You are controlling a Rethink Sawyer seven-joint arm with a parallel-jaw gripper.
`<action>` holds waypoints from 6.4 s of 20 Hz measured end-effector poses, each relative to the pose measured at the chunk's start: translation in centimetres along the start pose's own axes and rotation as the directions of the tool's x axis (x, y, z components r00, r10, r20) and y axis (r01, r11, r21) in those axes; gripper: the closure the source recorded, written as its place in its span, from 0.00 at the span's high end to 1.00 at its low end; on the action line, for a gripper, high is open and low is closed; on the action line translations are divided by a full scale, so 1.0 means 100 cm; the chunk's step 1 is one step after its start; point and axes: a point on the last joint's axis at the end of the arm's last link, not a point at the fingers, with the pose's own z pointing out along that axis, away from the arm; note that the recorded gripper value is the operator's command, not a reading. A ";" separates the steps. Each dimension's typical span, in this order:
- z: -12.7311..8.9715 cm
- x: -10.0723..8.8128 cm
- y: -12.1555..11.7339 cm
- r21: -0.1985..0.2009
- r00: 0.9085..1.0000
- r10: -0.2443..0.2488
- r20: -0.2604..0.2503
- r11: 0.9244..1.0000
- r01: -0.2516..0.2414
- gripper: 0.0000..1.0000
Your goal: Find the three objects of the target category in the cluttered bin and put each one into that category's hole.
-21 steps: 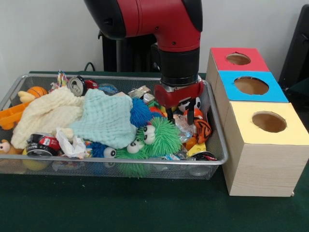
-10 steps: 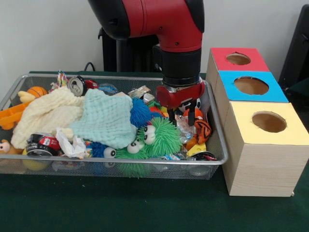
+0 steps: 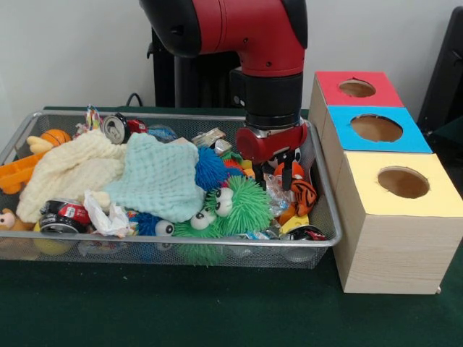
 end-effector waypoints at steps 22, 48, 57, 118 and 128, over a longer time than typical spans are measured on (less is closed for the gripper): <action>0.002 0.006 0.000 0.018 0.999 0.001 0.046 1.000 -0.002 0.00; -0.004 0.012 -0.012 0.035 0.995 0.025 0.097 0.999 -0.029 0.00; -0.025 0.041 -0.019 0.026 0.995 0.062 0.076 0.998 -0.064 0.00; -0.075 0.173 0.160 -0.144 0.978 -0.063 -0.201 0.989 0.034 0.00; -0.072 0.195 0.156 -0.130 0.974 -0.028 -0.223 0.992 -0.001 1.00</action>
